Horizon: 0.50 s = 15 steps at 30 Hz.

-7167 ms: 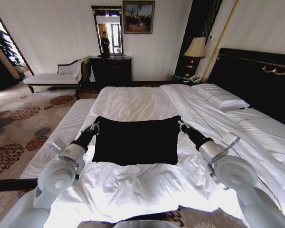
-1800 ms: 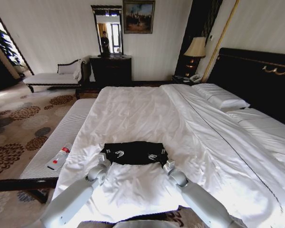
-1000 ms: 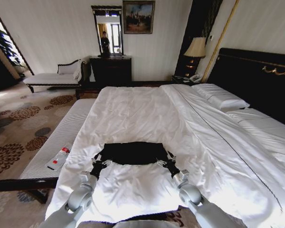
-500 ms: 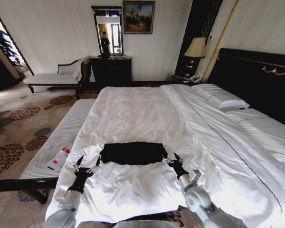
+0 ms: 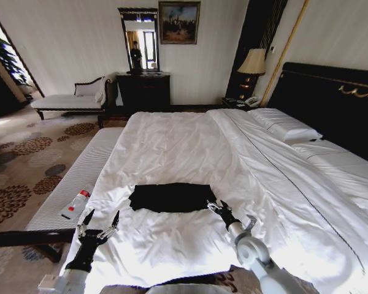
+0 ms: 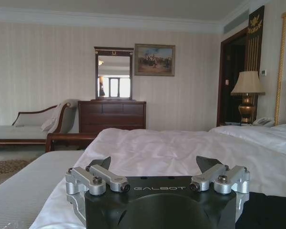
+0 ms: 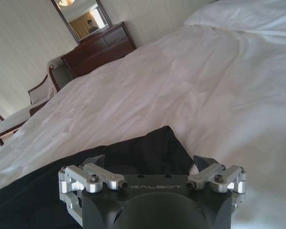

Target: Fold the clothes on the bed.

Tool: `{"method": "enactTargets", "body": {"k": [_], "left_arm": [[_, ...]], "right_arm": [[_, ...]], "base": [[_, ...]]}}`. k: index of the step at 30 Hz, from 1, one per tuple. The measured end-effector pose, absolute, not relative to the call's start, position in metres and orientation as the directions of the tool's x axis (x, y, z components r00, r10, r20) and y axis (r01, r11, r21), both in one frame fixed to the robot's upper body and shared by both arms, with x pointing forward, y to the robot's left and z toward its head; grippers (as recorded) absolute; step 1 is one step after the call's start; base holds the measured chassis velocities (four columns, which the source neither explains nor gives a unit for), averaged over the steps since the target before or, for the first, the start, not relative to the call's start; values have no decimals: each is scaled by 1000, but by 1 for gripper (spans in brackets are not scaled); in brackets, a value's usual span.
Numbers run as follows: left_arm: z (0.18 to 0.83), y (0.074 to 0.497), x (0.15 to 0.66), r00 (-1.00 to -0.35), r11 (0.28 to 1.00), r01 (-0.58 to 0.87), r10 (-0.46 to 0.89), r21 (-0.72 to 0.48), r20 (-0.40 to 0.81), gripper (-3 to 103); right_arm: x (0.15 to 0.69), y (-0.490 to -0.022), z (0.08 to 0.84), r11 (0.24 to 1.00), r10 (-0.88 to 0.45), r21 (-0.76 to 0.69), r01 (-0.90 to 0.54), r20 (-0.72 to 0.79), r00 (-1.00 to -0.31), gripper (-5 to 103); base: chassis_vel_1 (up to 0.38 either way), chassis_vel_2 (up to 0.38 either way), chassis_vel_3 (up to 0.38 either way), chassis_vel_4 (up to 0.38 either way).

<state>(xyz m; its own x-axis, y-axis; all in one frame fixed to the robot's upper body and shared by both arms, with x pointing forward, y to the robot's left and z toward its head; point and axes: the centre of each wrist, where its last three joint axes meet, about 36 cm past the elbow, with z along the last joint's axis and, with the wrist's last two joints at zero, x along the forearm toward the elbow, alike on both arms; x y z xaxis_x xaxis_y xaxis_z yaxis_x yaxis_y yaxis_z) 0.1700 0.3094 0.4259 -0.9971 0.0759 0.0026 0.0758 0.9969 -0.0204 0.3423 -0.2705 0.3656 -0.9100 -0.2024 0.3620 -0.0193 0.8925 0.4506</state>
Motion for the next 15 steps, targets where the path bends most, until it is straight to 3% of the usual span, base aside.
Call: {"method": "enactTargets", "body": {"k": [7, 9, 15], "left_arm": [[425, 309, 171, -997, 997, 77, 77, -22, 3, 100], [425, 309, 171, -997, 997, 77, 77, -22, 3, 100], [424, 309, 171, -997, 997, 77, 77, -24, 5, 100]], "right_arm": [[374, -295, 371, 852, -263, 522, 33, 484, -835, 100], [398, -310, 378, 806, -328, 590, 52, 518, -790, 100], [431, -332, 360, 804, -317, 589, 79, 538, -781, 100]], "base": [[0, 0, 0, 0], [0, 0, 0, 0], [0, 0, 0, 0]]}}
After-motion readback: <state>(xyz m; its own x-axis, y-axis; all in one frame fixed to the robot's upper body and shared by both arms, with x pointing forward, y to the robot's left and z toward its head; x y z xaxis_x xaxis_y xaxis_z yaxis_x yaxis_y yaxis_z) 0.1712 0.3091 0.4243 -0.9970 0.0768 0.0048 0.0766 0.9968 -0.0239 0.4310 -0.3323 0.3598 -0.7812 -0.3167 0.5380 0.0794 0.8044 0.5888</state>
